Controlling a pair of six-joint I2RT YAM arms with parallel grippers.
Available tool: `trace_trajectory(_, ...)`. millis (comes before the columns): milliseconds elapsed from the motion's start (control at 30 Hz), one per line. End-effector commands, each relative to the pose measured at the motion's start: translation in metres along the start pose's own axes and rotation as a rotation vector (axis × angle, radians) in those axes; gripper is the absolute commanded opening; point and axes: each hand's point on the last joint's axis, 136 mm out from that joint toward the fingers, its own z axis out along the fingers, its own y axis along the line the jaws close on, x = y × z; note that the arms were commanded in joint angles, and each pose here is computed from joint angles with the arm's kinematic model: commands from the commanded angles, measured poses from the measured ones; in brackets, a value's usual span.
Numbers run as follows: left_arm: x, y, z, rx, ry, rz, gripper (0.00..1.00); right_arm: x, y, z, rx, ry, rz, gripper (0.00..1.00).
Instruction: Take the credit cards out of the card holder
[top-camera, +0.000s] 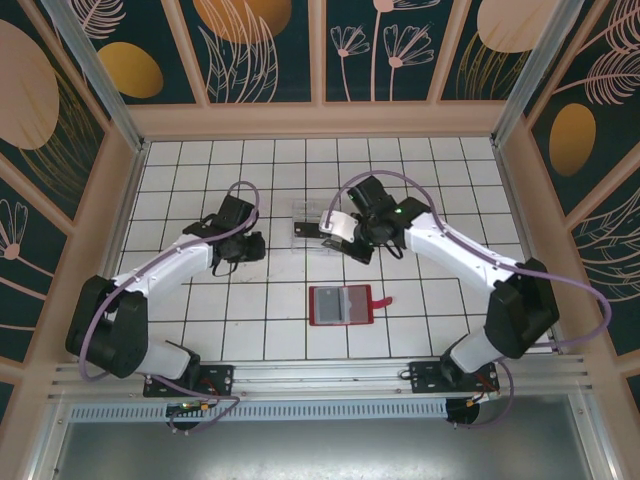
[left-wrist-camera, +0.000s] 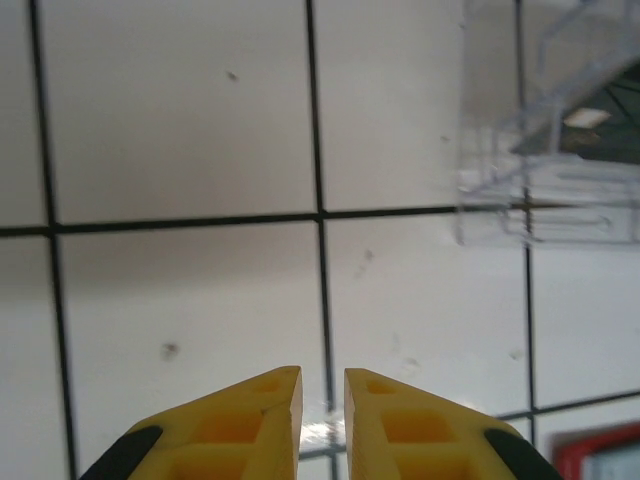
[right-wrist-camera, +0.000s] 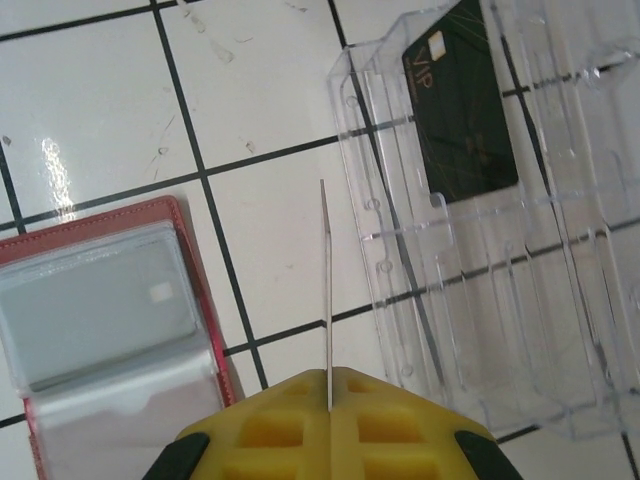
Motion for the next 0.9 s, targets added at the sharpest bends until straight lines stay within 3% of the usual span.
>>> trace_trajectory(0,-0.010,0.023,-0.002,-0.132,-0.004,0.086,0.19,-0.006,-0.004,0.004,-0.021,0.050,-0.093,0.00)
trace_trajectory(333,-0.002,0.045,0.000,-0.223,0.003,0.110,0.18,-0.024,-0.036,0.037,-0.025,0.155,-0.195,0.00)
trace_trajectory(867,0.005,0.047,0.004,-0.222,0.026,0.115,0.18,-0.062,-0.062,0.083,-0.053,0.198,-0.259,0.00)
